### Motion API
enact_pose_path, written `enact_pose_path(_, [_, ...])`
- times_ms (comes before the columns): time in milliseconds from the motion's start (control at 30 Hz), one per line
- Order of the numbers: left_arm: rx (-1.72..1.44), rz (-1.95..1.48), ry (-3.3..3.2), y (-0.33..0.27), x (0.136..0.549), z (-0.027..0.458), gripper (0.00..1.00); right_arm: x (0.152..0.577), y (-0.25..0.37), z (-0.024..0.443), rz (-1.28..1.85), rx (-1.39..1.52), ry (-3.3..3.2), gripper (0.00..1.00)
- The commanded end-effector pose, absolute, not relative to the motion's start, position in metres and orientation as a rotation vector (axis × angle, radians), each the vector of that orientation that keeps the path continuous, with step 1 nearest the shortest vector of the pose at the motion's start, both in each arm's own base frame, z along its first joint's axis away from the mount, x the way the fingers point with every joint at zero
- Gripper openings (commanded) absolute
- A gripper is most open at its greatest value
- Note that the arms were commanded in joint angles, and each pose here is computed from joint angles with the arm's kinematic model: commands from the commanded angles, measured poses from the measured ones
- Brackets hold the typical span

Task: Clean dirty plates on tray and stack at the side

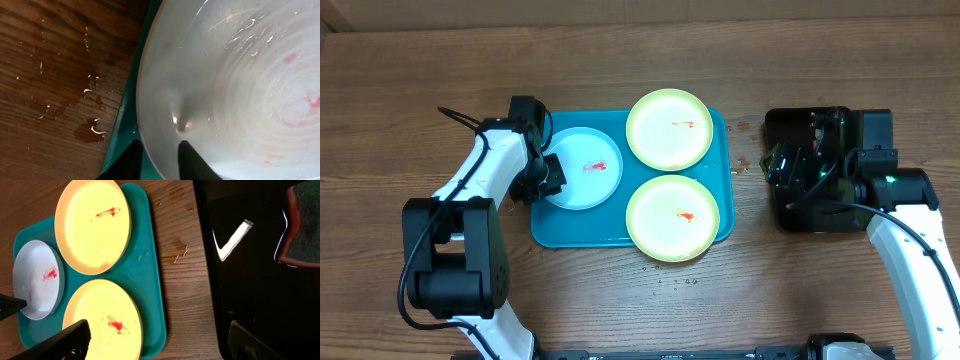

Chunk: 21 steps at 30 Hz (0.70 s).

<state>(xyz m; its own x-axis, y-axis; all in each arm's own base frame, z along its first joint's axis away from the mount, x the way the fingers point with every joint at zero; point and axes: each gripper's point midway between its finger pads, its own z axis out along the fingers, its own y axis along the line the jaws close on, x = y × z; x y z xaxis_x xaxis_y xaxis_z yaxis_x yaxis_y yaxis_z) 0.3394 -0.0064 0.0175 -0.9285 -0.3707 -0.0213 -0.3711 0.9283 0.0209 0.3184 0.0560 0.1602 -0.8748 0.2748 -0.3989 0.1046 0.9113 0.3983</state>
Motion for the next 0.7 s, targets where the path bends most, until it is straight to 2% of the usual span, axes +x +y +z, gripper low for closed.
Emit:
enact_pose_path(0, [-0.572, 0.029, 3.059, -0.007, 0.343, 0.014, 0.17, 0.323, 0.058, 0.172, 0.520, 0.258, 2.584, 0.90])
enact_pose_path(100, [-0.571, -0.006, 3.059, -0.011, 0.344, 0.014, 0.11, 0.323, 0.058, 0.172, 0.520, 0.258, 2.584, 0.90])
enact_pose_path(467, [-0.507, -0.112, 3.129, -0.024, 0.328, 0.007, 0.10, 0.323, 0.058, 0.172, 0.520, 0.258, 2.584, 0.90])
enact_pose_path(533, [-0.441, -0.119, 3.137, -0.025, 0.329, 0.007, 0.18, 0.323, 0.059, 0.172, 0.521, 0.258, 2.584, 0.90])
enact_pose_path(667, [-0.253, -0.098, 3.133, -0.021, 0.335, 0.009, 0.49, 0.323, 0.059, 0.172, 0.521, 0.258, 2.584, 0.90])
